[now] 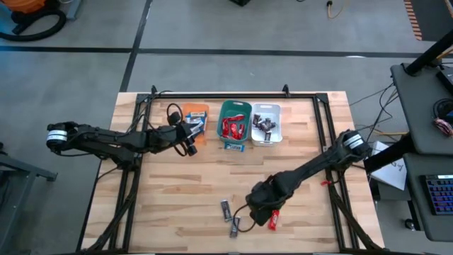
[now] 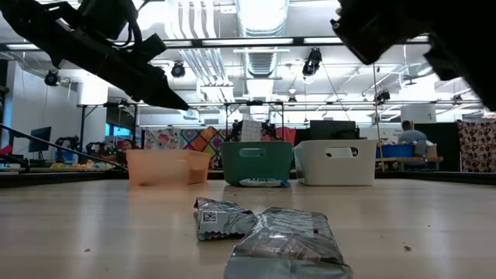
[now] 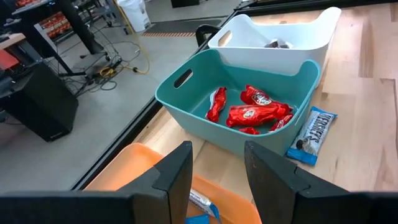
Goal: Organize candy in baskets
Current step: Put the red chocolate into the green bin
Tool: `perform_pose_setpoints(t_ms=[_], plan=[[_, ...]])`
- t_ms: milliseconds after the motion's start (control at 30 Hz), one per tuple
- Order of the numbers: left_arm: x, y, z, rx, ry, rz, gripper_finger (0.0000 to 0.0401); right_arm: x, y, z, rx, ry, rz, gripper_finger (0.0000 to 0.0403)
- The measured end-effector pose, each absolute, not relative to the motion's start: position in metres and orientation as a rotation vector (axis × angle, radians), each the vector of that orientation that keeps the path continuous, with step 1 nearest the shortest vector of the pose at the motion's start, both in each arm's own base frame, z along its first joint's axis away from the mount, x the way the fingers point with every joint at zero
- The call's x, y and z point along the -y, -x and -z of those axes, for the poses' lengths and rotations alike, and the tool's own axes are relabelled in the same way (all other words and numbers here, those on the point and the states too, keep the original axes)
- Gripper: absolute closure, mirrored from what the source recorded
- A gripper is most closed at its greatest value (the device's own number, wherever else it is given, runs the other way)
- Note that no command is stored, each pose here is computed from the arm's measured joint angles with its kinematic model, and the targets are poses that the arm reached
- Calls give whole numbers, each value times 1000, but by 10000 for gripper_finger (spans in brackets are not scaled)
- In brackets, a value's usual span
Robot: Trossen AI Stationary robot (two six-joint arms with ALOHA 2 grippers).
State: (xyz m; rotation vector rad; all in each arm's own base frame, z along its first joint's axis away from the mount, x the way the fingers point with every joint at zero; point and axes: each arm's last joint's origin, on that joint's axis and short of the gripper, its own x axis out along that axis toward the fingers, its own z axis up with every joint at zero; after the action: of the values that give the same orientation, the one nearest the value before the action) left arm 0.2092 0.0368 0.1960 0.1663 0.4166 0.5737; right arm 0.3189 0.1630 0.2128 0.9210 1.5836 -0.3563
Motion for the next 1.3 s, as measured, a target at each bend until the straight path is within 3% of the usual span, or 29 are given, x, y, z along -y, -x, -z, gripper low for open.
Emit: perform_pose_setpoints(t_ms=[233,400,533,767,1000,1300], plan=[[-37,-209,-195,-426,-169,-574,271,-185,-312,-206,-1634,-995,450,224],[-37,-209,-194,-429,-169,-573,271,-191,-304,-198,-1594,-1013,583,180],[-37,-209,-194,-429,-169,-573,271,-188,-301,-190,-1531,-1007,675,169],[-37,-209,-193,-432,-170,-573,271,-183,-294,-175,-1512,-1006,770,183],[-37,-209,-193,-432,-170,-573,271,-183,-295,-164,-1475,-1061,733,207],[-37,-210,-193,-435,-170,-573,271,-179,-288,-148,-1460,-1067,768,255]])
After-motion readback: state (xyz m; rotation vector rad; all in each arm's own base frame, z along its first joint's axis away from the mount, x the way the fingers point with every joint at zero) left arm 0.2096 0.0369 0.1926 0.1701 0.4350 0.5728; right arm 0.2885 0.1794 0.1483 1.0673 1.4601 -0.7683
